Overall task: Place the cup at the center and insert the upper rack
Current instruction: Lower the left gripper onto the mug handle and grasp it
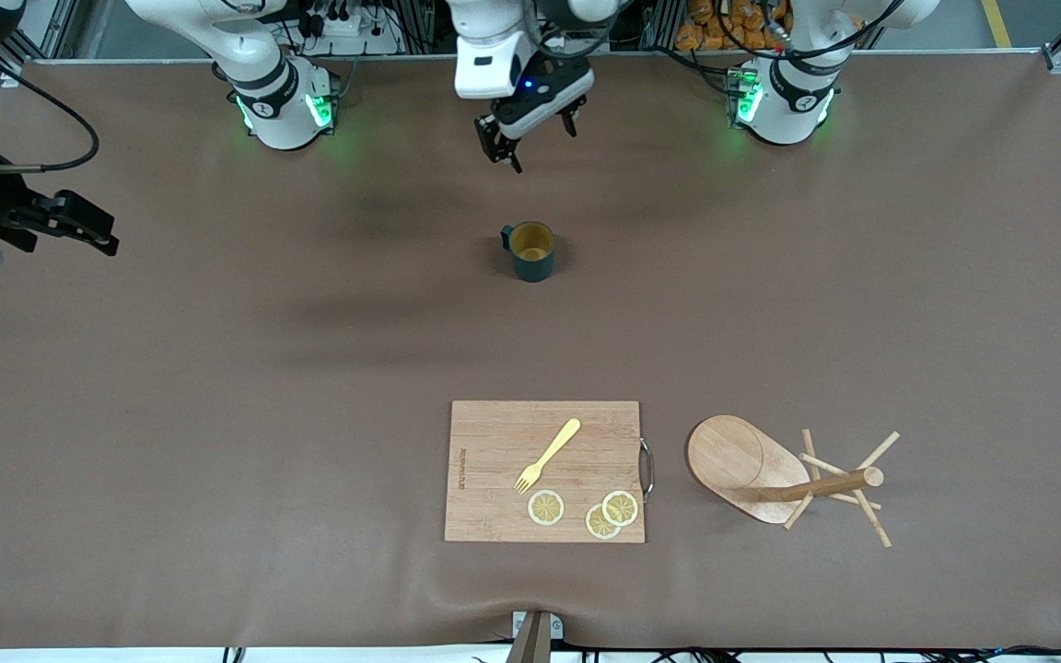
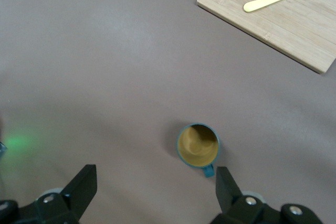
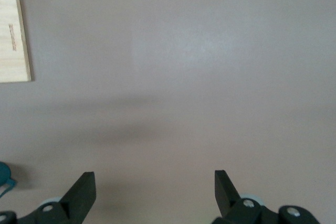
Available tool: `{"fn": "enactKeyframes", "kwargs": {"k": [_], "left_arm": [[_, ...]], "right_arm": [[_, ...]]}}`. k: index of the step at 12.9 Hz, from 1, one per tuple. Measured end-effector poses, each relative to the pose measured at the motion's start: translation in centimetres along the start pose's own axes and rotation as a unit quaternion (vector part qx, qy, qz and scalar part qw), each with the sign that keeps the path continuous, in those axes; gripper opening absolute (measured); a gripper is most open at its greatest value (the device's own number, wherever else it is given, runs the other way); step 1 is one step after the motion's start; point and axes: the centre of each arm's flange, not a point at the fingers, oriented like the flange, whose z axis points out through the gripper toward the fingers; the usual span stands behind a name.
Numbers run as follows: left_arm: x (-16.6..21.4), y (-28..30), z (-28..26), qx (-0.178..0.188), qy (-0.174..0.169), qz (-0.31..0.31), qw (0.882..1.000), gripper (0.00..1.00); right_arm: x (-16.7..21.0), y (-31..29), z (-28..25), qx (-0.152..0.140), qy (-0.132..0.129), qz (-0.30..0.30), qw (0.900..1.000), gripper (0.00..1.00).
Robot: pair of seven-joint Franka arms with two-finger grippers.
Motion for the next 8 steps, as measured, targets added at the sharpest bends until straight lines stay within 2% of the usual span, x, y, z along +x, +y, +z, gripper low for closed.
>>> {"fn": "enactKeyframes", "kwargs": {"k": [3, 6, 8], "left_arm": [[-5.2, 2.7, 3.8, 0.004, 0.031, -0.050, 0.998, 1.00], [-10.0, 5.2, 9.4, 0.018, 0.080, -0.084, 0.993, 1.00], [-13.1, 6.1, 11.6, 0.011, 0.094, -0.100, 0.991, 1.00]], "right_arm": [[0.5, 0.6, 0.7, 0.000, 0.001, 0.006, 1.000, 1.00], [0.4, -0.1, 1.2, -0.001, -0.006, 0.019, 1.000, 1.00], [0.7, -0.3, 0.9, 0.005, 0.008, 0.053, 0.999, 1.00]]}}
